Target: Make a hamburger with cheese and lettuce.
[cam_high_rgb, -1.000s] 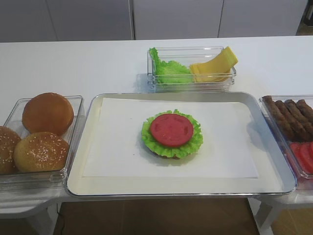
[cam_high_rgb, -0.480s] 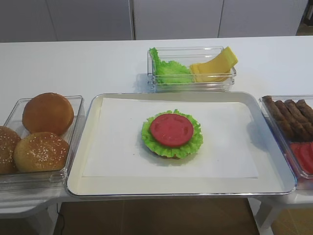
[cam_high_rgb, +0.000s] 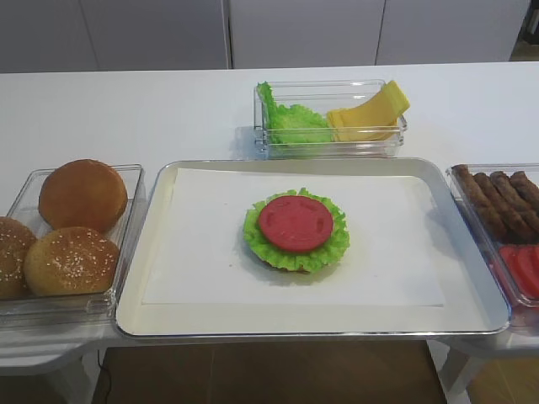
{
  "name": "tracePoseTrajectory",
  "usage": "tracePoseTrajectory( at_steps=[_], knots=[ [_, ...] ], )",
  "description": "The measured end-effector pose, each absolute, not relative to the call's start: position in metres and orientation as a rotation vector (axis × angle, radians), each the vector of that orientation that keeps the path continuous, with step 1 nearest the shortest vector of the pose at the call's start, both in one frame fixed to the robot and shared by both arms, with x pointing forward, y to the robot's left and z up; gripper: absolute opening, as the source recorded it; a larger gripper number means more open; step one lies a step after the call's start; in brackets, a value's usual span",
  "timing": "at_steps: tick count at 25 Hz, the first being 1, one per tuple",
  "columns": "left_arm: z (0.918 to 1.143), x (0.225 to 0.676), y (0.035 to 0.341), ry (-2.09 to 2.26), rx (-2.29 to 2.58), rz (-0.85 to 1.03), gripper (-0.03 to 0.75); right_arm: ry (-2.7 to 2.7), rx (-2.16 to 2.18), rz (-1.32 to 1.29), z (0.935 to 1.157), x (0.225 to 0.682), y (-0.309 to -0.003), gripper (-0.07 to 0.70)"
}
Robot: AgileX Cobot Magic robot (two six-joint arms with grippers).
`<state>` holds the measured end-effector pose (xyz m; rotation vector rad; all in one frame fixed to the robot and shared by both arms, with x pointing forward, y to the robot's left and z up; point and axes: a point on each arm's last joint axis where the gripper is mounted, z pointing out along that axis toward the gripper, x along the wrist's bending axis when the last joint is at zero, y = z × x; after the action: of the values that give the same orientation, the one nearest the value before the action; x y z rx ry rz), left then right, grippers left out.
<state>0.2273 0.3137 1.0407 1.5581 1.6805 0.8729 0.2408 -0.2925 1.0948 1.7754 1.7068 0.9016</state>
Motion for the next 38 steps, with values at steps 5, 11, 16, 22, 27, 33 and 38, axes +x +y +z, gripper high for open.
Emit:
tracePoseTrajectory(
  at_steps=[5,11,16,22,27,33,38],
  knots=[
    [1.041,0.227,0.314,1.68,1.558,0.873,0.369,1.662,1.727,0.951,1.078,0.227,-0.293,0.44],
    [1.041,0.227,0.314,1.68,1.558,0.873,0.369,1.606,1.672,1.01,1.075,0.226,-0.293,0.44],
    [1.041,0.227,0.314,1.68,1.558,0.873,0.37,1.637,1.708,0.984,1.059,0.234,-0.293,0.439],
    [1.041,0.227,0.314,1.68,1.558,0.873,0.37,1.63,1.702,1.005,1.052,0.24,-0.292,0.439],
    [1.041,0.227,0.314,1.68,1.558,0.873,0.37,1.625,1.671,1.014,1.053,0.242,-0.292,0.44],
    [1.041,0.227,0.314,1.68,1.558,0.873,0.37,1.648,1.646,0.997,1.052,0.242,-0.292,0.439],
    [1.041,0.227,0.314,1.68,1.558,0.873,0.37,1.667,1.646,0.98,1.049,0.243,-0.291,0.439]
  ],
)
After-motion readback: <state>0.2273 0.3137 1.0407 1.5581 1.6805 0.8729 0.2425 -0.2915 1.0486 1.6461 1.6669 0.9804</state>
